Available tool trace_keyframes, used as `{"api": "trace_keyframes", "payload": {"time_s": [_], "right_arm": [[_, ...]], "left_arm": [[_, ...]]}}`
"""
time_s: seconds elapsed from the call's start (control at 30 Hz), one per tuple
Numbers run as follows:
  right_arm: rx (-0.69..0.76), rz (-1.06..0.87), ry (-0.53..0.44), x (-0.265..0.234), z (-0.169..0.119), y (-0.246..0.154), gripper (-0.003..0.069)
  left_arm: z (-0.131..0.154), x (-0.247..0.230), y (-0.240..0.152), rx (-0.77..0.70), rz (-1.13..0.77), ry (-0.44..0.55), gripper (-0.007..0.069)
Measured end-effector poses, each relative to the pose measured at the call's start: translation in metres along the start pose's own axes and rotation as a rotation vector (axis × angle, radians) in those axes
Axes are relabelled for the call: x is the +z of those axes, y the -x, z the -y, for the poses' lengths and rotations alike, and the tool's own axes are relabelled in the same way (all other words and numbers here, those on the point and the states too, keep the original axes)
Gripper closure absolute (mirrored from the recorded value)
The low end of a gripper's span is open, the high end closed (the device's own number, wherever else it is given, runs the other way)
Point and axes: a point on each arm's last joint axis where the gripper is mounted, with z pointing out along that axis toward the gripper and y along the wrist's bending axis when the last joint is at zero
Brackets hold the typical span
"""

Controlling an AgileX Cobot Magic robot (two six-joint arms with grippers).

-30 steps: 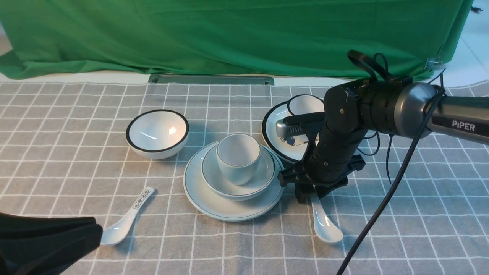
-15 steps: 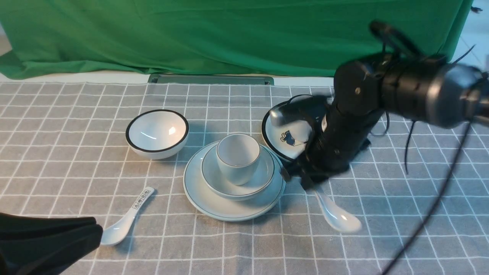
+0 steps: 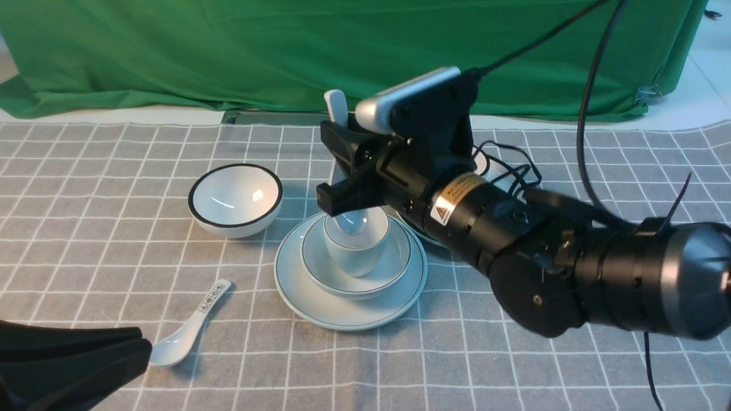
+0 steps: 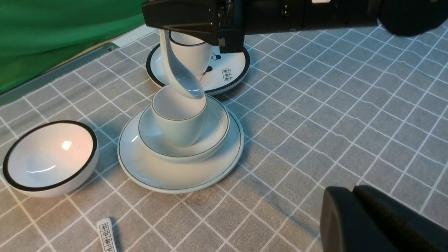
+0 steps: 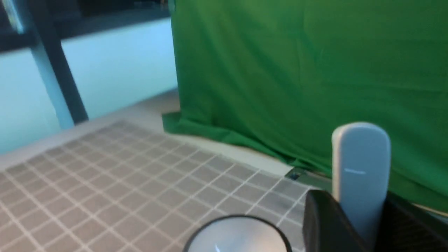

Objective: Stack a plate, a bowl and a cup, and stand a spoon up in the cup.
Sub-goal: Use the right arm to put the blue soup spoon into the blue teacup in the middle

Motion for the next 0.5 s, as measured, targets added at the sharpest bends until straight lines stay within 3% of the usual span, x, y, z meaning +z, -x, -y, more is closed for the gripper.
{"api": "trace_keyframes", "payload": {"time_s": [0.5], "right_arm": [[0.060, -0.033, -0.064, 0.018, 0.029, -0.047, 0.0490]], "left_arm": [[-0.001, 0.000, 0.000, 0.011, -0.002, 0.009, 0.0616]]}}
